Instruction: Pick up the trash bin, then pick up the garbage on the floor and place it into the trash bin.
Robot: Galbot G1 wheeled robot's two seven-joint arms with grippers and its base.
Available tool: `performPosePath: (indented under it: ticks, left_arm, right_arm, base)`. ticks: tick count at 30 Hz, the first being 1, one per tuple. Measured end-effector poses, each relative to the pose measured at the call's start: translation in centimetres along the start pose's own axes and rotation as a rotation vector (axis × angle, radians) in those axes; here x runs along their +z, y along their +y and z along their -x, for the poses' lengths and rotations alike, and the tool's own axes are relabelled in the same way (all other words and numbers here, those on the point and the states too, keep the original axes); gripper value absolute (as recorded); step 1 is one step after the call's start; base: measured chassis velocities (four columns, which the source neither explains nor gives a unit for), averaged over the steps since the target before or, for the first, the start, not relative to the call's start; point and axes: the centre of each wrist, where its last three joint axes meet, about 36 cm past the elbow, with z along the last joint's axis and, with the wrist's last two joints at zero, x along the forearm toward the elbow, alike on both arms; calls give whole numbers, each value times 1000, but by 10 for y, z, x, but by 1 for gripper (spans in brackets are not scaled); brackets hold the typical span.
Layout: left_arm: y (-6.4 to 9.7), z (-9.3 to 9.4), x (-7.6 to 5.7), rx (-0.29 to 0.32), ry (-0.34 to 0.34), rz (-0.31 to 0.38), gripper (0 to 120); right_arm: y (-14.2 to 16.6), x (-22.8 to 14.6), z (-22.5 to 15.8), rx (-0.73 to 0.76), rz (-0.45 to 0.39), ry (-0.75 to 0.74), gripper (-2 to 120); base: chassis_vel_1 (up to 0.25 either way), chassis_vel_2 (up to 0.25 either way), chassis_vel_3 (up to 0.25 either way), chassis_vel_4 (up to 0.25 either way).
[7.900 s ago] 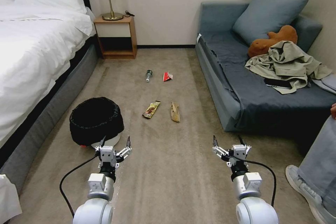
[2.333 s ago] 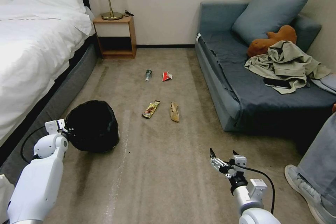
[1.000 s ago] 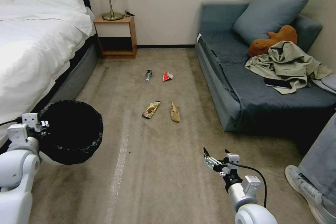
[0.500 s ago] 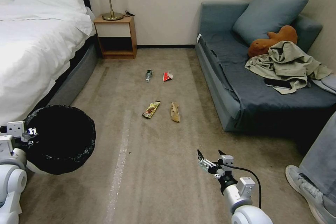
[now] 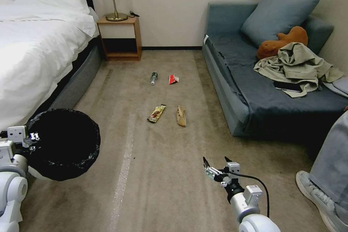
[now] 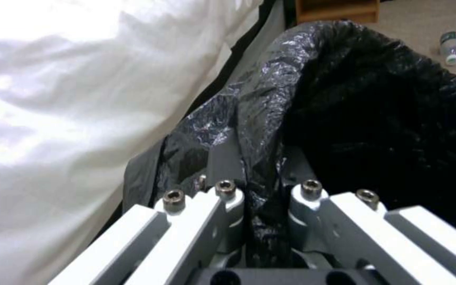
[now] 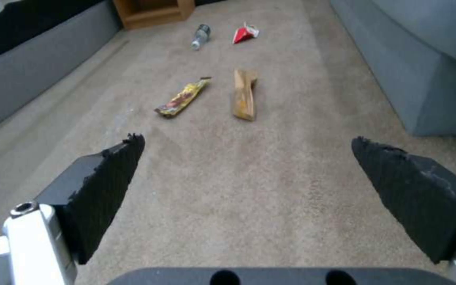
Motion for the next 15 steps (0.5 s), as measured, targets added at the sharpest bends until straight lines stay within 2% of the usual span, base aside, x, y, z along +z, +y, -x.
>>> performPosePath:
  ticks: [7,15]
  left_arm:
    - [0,-2,0,3,-5,0,5]
    - [0,-2,0,5,-9,-1,5]
  right_arm:
    - [0,5,-1,-4,-4,-4,100]
    - [-2,10,-3,2,-7,-2,100]
  base:
    - [-18,13,9,-10]
    - [-106,113,117,-117]
